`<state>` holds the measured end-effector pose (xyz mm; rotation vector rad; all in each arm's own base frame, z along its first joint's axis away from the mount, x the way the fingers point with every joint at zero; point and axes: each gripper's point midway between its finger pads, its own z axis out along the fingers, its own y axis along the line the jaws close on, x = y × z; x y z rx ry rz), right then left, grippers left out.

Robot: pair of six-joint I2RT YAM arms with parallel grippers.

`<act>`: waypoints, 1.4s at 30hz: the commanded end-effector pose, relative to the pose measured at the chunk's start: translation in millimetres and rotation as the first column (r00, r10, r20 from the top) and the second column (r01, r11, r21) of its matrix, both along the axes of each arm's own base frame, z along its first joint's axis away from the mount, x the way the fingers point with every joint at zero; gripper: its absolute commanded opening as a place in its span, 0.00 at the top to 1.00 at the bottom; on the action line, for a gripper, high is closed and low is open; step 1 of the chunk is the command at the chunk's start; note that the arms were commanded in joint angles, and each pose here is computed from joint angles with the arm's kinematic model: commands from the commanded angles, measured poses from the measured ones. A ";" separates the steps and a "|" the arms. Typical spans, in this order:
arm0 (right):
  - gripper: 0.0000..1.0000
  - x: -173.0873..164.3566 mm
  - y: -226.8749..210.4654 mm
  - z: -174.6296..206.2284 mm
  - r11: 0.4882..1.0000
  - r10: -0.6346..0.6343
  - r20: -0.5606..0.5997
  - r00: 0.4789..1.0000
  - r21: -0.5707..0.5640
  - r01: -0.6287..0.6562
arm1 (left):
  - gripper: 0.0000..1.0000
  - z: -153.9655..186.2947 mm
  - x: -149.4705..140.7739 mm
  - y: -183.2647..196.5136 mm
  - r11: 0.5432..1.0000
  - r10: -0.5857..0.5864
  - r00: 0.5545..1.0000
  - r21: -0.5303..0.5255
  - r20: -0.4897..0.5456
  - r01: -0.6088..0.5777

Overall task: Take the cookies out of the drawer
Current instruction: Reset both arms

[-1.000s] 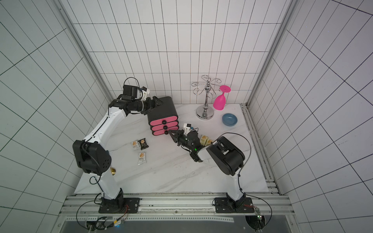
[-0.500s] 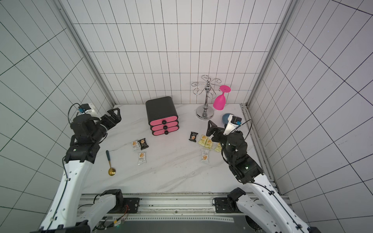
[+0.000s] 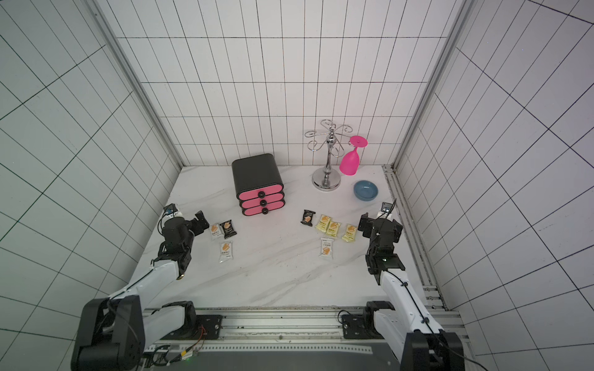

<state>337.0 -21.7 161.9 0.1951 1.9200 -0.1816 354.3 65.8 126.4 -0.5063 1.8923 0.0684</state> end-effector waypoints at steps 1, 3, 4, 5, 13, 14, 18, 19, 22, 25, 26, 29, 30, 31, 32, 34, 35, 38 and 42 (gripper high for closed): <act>0.01 17.8 10.2 -6.9 0.995 0.078 0.049 0.996 0.060 -0.081 | 0.02 26.9 24.4 -1.8 0.997 -0.029 0.988 0.070 0.154 0.019; 0.01 24.3 4.9 -22.5 0.997 0.063 0.042 0.997 0.042 -0.065 | 0.02 15.5 31.9 -6.0 0.995 -0.043 0.988 0.096 0.147 0.030; 0.01 27.1 2.4 -27.9 0.998 0.050 0.045 0.998 0.041 -0.052 | 0.02 9.8 34.0 -6.6 0.994 -0.042 0.989 0.103 0.141 0.027; 0.01 30.3 0.7 -34.1 0.998 0.045 0.054 0.998 0.042 -0.047 | 0.02 3.4 36.5 -6.6 0.994 -0.037 0.990 0.109 0.138 0.022; 0.01 58.5 -15.4 -62.2 0.998 0.030 0.049 0.998 0.053 -0.033 | 0.02 -10.1 45.8 -8.1 0.992 -0.015 0.996 0.124 0.088 0.004; 0.01 56.8 -14.7 -69.9 0.998 0.034 -0.019 0.999 0.062 -0.033 | 0.02 -10.2 46.3 -7.7 0.992 -0.014 0.996 0.125 0.088 0.003; 0.01 59.6 -15.2 -67.2 0.998 0.033 0.007 0.999 0.056 -0.033 | 0.02 -8.8 47.2 -8.8 0.990 -0.012 0.995 0.138 0.098 -0.002; 0.01 60.9 -15.4 -65.3 0.998 0.034 0.037 0.999 0.050 -0.035 | 0.02 -9.1 47.1 -8.3 0.991 -0.009 0.996 0.135 0.089 -0.004; 0.01 59.5 -14.7 -66.4 0.998 0.035 0.010 0.999 0.049 -0.036 | 0.02 -8.7 47.3 -8.9 0.990 -0.006 0.996 0.142 0.091 -0.007; 0.01 59.0 -14.0 -67.7 0.998 0.036 -0.001 0.999 0.048 -0.036 | 0.02 -9.4 47.7 -9.2 0.990 -0.006 0.997 0.144 0.082 -0.005; 0.01 59.7 -13.6 -67.1 0.998 0.039 0.004 0.999 0.044 -0.039 | 0.02 -9.3 48.4 -9.9 0.989 -0.007 0.997 0.149 0.081 -0.005; 0.01 60.0 -13.5 -67.1 0.998 0.039 0.001 0.999 0.042 -0.039 | 0.02 -9.2 48.6 -10.0 0.988 -0.004 0.997 0.153 0.078 -0.008; 0.01 60.4 -13.9 -67.0 0.998 0.038 0.001 0.999 0.041 -0.038 | 0.02 -9.0 48.7 -10.3 0.988 -0.005 0.997 0.153 0.078 -0.007; 0.01 60.2 -13.8 -67.1 0.998 0.038 0.004 0.999 0.040 -0.038 | 0.02 -9.5 48.3 -9.9 0.988 -0.003 0.997 0.153 0.077 -0.009; 0.01 60.2 -13.9 -67.3 0.998 0.038 0.003 0.999 0.040 -0.038 | 0.02 -9.5 48.4 -10.2 0.988 -0.004 0.997 0.153 0.077 -0.008; 0.01 59.9 -13.2 -67.9 0.998 0.039 0.000 0.999 0.040 -0.039 | 0.02 -9.5 48.3 -9.7 0.988 -0.003 0.997 0.153 0.077 -0.009; 0.01 60.5 -13.1 -67.4 0.998 0.039 0.001 0.999 0.041 -0.039 | 0.02 -9.7 48.3 -9.9 0.988 -0.004 0.997 0.153 0.077 -0.008; 0.01 62.6 -12.8 -68.6 0.999 0.040 -0.013 0.999 0.037 -0.039 | 0.02 -9.4 48.2 -9.8 0.988 -0.003 0.997 0.153 0.078 -0.009; 0.01 61.0 -11.5 -66.8 0.998 0.046 0.001 0.999 0.036 -0.046 | 0.02 -8.9 48.8 -10.0 0.988 -0.004 0.997 0.153 0.079 -0.008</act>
